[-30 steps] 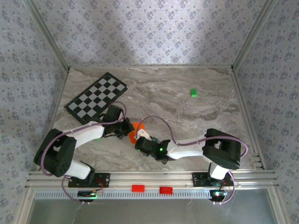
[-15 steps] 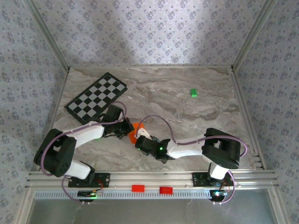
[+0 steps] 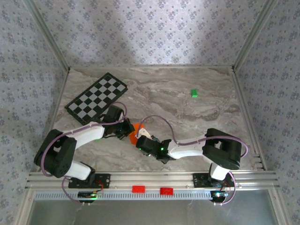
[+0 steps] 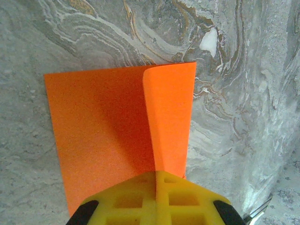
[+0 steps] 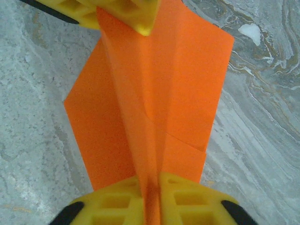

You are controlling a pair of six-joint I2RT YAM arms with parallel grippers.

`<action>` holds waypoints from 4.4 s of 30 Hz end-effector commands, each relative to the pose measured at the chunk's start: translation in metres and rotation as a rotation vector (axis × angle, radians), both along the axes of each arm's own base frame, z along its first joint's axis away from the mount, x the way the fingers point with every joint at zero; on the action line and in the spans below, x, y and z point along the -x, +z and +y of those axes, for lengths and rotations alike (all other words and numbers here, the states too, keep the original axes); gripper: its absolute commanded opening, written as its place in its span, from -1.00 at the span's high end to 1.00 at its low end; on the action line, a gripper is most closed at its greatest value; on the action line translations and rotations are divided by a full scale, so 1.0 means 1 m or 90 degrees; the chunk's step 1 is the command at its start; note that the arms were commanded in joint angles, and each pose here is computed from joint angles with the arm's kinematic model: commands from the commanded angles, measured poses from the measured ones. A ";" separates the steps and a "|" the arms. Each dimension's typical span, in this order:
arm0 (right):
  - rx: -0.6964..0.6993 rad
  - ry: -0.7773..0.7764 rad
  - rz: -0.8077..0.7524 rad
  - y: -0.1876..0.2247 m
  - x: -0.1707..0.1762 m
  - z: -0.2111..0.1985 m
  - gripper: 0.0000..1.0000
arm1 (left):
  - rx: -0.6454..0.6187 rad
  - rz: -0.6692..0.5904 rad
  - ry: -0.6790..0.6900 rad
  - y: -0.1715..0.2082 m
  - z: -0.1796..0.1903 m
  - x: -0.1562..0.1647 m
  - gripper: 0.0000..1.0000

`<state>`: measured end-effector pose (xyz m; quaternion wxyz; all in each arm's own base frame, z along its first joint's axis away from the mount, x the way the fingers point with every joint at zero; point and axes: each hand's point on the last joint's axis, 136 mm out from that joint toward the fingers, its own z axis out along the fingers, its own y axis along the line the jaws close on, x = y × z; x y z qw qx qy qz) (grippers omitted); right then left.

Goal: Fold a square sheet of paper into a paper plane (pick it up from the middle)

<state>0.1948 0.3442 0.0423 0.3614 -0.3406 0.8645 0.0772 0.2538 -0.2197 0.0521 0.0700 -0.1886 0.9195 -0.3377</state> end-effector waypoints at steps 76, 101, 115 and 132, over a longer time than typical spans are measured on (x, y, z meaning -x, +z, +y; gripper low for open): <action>-0.106 0.014 0.109 0.003 -0.002 0.008 0.56 | -0.065 0.020 -0.025 -0.008 -0.006 0.002 0.39; 0.080 0.005 -0.001 0.001 0.000 0.005 0.53 | -0.038 0.027 -0.008 0.002 -0.010 0.000 0.92; 0.049 0.002 0.007 0.005 0.002 0.008 0.65 | -0.034 0.029 -0.007 0.000 -0.011 0.000 0.92; -0.066 0.003 0.128 -0.012 0.010 0.014 0.98 | -0.074 -0.030 0.044 0.027 0.020 -0.010 -0.20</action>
